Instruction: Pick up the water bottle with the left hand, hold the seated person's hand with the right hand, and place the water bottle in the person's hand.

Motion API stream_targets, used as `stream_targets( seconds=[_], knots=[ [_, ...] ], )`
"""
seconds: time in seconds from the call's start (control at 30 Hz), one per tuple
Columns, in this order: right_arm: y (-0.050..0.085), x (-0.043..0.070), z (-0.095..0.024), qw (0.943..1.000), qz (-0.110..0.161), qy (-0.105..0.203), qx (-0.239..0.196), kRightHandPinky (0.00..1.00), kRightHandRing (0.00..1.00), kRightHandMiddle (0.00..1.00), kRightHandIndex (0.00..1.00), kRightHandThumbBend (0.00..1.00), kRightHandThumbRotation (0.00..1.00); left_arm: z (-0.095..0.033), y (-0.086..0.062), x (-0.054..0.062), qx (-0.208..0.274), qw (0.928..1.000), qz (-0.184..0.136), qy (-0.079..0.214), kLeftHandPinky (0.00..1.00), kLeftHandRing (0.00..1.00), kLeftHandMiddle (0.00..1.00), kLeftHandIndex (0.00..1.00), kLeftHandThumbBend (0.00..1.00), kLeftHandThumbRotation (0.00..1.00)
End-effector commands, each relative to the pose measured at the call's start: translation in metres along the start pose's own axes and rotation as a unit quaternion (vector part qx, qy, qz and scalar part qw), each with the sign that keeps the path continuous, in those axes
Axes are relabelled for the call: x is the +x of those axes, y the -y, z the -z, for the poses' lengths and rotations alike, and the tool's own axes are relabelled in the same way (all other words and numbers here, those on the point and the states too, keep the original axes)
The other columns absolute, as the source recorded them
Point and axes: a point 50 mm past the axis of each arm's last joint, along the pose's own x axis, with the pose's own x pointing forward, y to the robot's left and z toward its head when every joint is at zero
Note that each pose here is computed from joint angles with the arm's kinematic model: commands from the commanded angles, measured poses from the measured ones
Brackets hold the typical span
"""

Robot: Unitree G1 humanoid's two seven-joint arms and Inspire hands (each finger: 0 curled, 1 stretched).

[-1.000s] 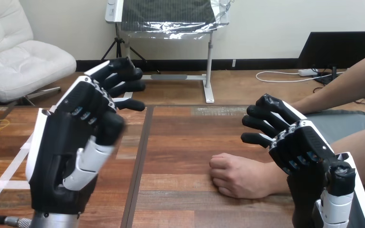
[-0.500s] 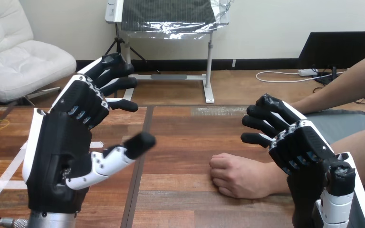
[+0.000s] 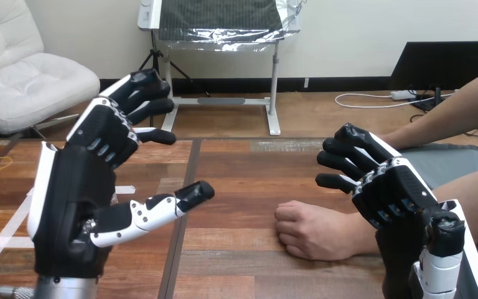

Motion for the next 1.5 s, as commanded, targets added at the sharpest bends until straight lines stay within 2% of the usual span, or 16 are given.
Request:
stream_targets(
  seconds=[0.0,0.23,0.47,0.53,0.77,1.13,1.47],
  knots=[
    [0.0,0.013,-0.009,0.999,-0.007,0.043,-0.006,0.74,0.81,0.82,0.83,0.73,1.0,-0.007,-0.009,0.013,0.039,0.9984,-0.02,0.035,0.6,0.78,0.8,0.79,1.0,0.0],
    [0.0,0.013,-0.009,0.9991,-0.006,0.041,-0.006,0.74,0.81,0.82,0.83,0.74,1.0,-0.009,-0.018,0.017,0.078,0.9955,-0.037,0.039,0.62,0.8,0.82,0.8,1.0,0.0],
    [0.0,0.012,-0.008,0.9992,-0.004,0.04,-0.006,0.74,0.81,0.81,0.83,0.74,1.0,-0.008,-0.031,0.02,0.13,0.9884,-0.064,0.045,0.65,0.81,0.83,0.81,1.0,0.01],
    [0.0,0.012,-0.008,0.9992,-0.003,0.039,-0.005,0.74,0.81,0.81,0.83,0.74,1.0,-0.008,-0.034,0.021,0.133,0.9877,-0.068,0.044,0.67,0.82,0.83,0.81,1.0,0.02],
    [0.0,0.012,-0.008,0.9992,-0.003,0.04,-0.004,0.74,0.81,0.81,0.83,0.74,1.0,-0.009,-0.046,0.024,0.172,0.9786,-0.106,0.037,0.71,0.82,0.83,0.8,1.0,0.09],
    [0.001,0.012,-0.008,0.9992,0.0,0.039,-0.008,0.74,0.81,0.81,0.83,0.74,1.0,-0.01,-0.062,0.027,0.211,0.9682,-0.13,0.035,0.62,0.8,0.83,0.81,1.0,0.16],
    [0.001,0.012,-0.009,0.9992,-0.001,0.04,-0.01,0.74,0.81,0.81,0.82,0.74,1.0,-0.01,-0.071,0.028,0.215,0.9661,-0.142,0.021,0.58,0.79,0.82,0.81,1.0,0.17]
  ],
)
